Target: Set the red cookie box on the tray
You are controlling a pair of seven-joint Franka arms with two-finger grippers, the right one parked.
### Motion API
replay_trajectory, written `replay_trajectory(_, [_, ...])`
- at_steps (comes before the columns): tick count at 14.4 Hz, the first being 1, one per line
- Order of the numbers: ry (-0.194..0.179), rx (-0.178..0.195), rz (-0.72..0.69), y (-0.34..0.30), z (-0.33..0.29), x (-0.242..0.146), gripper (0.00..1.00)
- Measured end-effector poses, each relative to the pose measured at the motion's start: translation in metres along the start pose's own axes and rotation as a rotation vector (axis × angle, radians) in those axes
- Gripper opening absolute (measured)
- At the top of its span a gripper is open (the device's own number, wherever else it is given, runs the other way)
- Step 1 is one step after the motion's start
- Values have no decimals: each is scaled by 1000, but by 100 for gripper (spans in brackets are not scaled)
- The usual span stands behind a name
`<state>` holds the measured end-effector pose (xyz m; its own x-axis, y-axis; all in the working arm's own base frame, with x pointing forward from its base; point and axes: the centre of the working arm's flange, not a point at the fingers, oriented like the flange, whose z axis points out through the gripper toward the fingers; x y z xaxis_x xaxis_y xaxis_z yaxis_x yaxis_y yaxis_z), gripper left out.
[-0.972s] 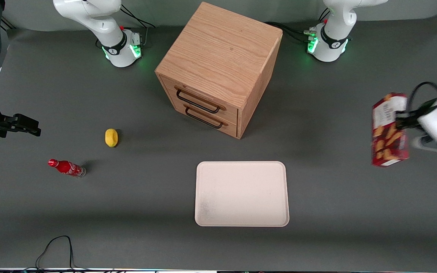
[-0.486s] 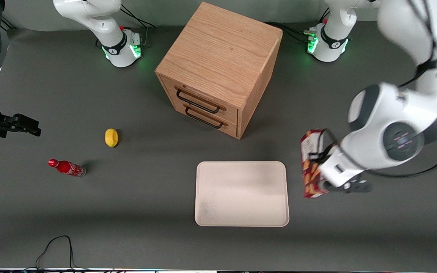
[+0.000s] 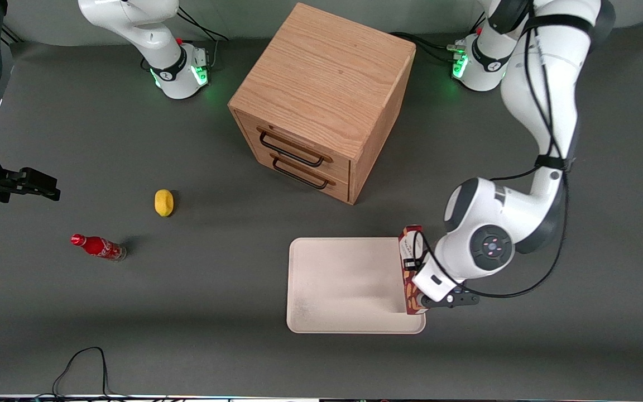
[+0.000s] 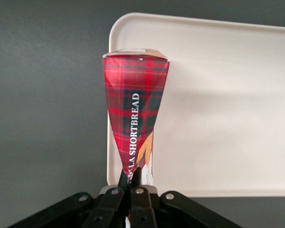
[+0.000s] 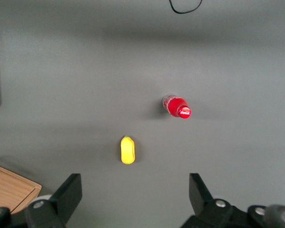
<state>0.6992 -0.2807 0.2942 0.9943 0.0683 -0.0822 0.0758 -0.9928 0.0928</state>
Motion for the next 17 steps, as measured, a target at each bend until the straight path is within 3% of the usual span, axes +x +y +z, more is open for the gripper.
replay_trajectory(2, [17,1,-3,1,6,2,7])
replay_trajectory(5, [56,-15,9,10,0,3,36])
replay_trajectory(8, [100,-21,0,4,-46,2,72])
replay_trajectory(11, [85,21,-38,-50,-131,-17,100])
replay_trajectory(14, [40,68,-46,-131,-190,-46,100])
replay_trajectory(17, [8,88,-82,-201,-239,-87,100])
